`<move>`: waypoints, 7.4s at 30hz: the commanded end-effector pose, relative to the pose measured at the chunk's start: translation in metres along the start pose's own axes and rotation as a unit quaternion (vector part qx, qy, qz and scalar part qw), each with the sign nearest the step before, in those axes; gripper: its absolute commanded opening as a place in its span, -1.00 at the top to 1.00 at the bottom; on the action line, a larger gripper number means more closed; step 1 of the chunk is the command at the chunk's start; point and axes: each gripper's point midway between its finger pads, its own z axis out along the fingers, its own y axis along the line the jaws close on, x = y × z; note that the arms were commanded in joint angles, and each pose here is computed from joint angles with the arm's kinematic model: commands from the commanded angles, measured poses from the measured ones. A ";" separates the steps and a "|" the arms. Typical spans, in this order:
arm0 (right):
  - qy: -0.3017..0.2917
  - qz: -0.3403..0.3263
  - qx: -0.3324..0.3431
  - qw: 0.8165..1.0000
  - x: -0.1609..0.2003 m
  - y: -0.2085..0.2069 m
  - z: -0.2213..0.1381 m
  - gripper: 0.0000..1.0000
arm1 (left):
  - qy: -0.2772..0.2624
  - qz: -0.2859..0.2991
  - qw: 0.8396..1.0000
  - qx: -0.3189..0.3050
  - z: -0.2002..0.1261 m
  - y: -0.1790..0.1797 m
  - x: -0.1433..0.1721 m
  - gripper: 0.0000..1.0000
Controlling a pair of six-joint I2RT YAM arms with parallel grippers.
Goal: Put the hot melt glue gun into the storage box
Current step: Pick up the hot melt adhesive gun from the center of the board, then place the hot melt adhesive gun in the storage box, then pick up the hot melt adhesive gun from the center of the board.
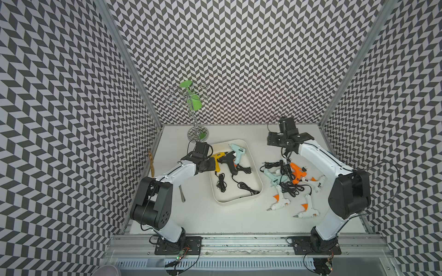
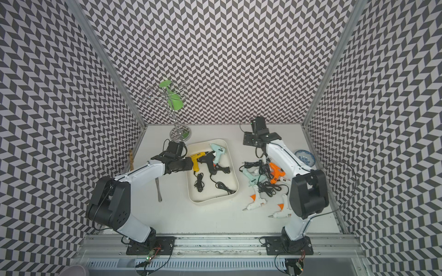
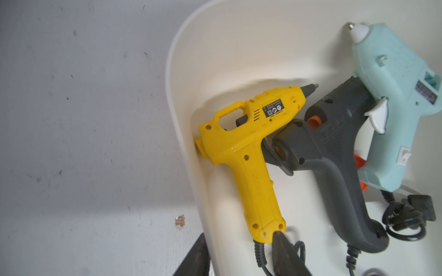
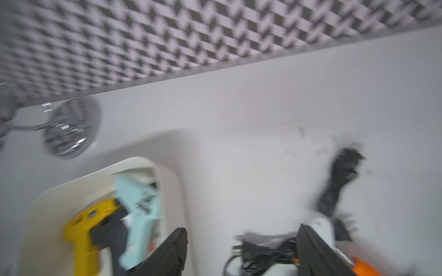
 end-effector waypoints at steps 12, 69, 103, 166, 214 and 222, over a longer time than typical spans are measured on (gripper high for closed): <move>0.096 0.098 0.038 0.990 0.115 -0.088 -0.011 -0.45 | -0.015 0.013 0.999 0.042 -0.004 -0.022 -0.012 0.08; -0.028 0.030 -0.041 0.998 -0.015 -0.020 -0.111 0.89 | -0.016 0.009 1.000 0.021 0.001 -0.007 -0.014 0.08; 0.161 -0.135 -0.119 0.970 0.137 0.166 0.041 0.89 | -0.009 0.009 1.000 0.014 0.003 -0.002 -0.006 0.08; 0.080 0.369 0.094 0.921 0.144 -0.179 -0.017 -0.45 | 0.034 0.013 0.998 0.055 0.015 -0.016 0.014 0.07; 0.300 0.329 0.206 0.872 0.247 -0.214 0.017 0.07 | 0.008 0.000 0.997 0.074 0.000 -0.012 -0.005 0.07; 0.310 0.311 0.201 0.876 0.266 -0.212 0.010 0.44 | 0.009 0.000 0.997 0.076 0.000 -0.012 -0.005 0.07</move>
